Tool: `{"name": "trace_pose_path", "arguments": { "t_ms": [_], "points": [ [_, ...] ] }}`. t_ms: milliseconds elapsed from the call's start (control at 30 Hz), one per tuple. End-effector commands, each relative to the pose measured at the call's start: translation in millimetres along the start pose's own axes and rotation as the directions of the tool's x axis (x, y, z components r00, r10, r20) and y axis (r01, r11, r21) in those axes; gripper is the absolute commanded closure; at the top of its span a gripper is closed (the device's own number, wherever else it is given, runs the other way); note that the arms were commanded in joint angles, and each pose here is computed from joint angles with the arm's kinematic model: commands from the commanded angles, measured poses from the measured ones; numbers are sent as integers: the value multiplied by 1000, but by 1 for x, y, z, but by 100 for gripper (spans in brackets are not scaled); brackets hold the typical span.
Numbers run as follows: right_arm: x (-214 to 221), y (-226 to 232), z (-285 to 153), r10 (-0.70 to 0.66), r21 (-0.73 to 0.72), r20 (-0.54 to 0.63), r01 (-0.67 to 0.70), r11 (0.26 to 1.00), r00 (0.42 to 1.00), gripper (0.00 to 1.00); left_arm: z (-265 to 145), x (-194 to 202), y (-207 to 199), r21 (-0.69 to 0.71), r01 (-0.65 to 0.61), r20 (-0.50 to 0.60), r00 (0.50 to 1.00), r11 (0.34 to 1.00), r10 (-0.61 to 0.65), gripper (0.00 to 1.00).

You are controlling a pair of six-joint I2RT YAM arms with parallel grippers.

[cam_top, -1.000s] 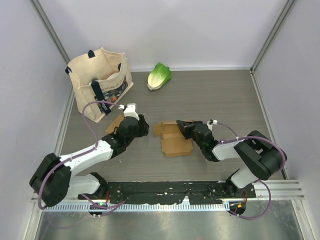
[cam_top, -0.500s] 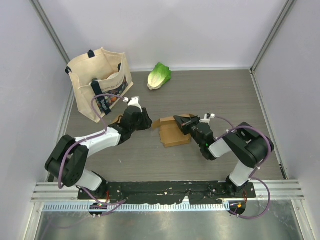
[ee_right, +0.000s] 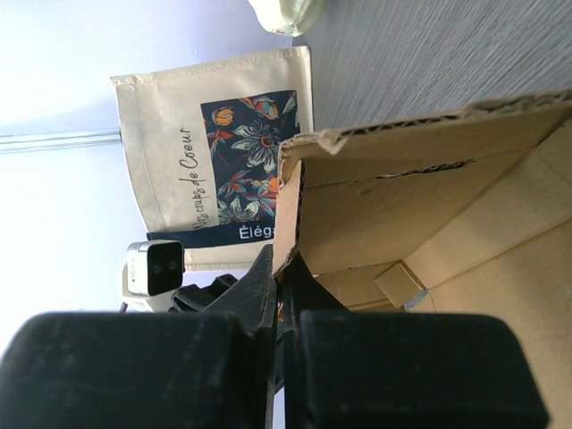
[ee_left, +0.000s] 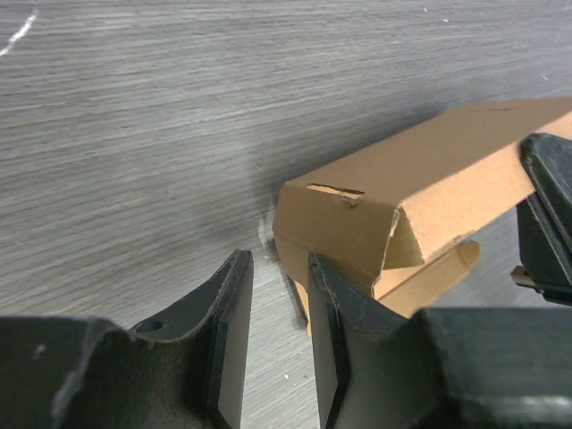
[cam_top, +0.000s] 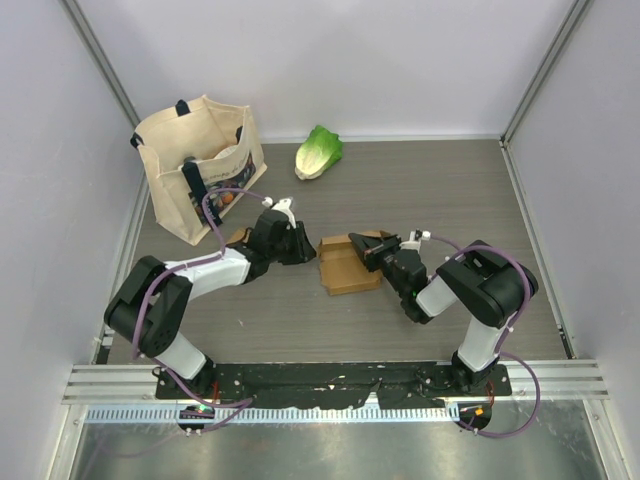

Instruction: Fold the paper box

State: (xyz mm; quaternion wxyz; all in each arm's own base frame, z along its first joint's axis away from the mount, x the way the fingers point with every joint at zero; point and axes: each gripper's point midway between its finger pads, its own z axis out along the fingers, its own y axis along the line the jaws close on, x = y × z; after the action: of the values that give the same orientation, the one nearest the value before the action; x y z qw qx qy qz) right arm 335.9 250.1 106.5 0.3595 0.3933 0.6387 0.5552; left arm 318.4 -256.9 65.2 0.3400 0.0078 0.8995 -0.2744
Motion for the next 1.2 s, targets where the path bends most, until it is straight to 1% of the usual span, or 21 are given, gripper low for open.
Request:
{"name": "trace_pose_path", "arguments": {
  "t_ms": [0, 167, 233, 300, 400, 467, 533, 700, 767, 800, 833, 967, 1033, 1067, 1167],
  "points": [
    [-7, 22, -4, 25, -82, 35, -22, 996, 999, 99, -4, -15, -37, 138, -4, 26, 1000, 990, 0, 66],
    [-8, 16, -6, 37, -63, 42, -34, 997, 998, 99, 1, -13, -44, 156, -11, 16, 1000, 988, 9, 62],
    [-8, 16, -7, 49, -62, 44, -46, 997, 998, 99, 2, -13, -50, 170, -29, 27, 999, 985, 25, 59],
    [-6, 14, -7, 65, -56, 47, -62, 997, 997, 99, 5, -10, -56, 174, -83, 34, 996, 981, 78, 56],
    [-5, 13, -6, 82, -46, 48, -80, 996, 995, 99, 10, -5, -51, 102, -157, 53, 987, 982, 152, 53],
    [-4, 13, -6, 74, -44, 44, -72, 996, 996, 99, 11, -6, -42, 40, -216, 92, 973, 976, 211, 53],
    [0, 12, -5, 26, -43, 32, -25, 999, 999, 99, 10, -7, -39, 28, -238, 113, 966, 971, 234, 55],
    [3, -6, -8, -44, -9, 18, 44, 999, 999, 99, 6, -9, -27, -4, -267, 183, 947, 964, 264, 57],
    [2, -9, -8, -72, -11, 23, 72, 997, 997, 99, 4, -6, -22, -15, -260, 196, 946, 966, 258, 60],
    [2, -17, -9, -82, 7, 22, 82, 997, 996, 99, 0, -8, -22, -14, -252, 209, 946, 968, 249, 63],
    [2, -19, -10, -92, 9, 22, 92, 996, 996, 99, -1, -2, -17, -17, -250, 204, 947, 968, 248, 63],
    [2, -25, -8, -125, 7, 16, 125, 992, 992, 99, -11, -7, -19, 2, -245, 260, 936, 970, 236, 62],
    [4, -31, -8, -124, 17, 8, 124, 992, 992, 99, -13, -8, -20, 6, -263, 274, 928, 965, 252, 60],
    [4, -27, -8, -116, -2, 9, 116, 993, 993, 99, -12, -9, -20, 6, -274, 278, 924, 962, 261, 58],
    [5, -28, -8, -116, 0, 7, 116, 993, 993, 99, -8, -17, -22, -17, -307, 279, 912, 951, 300, 54]
  ]
}}
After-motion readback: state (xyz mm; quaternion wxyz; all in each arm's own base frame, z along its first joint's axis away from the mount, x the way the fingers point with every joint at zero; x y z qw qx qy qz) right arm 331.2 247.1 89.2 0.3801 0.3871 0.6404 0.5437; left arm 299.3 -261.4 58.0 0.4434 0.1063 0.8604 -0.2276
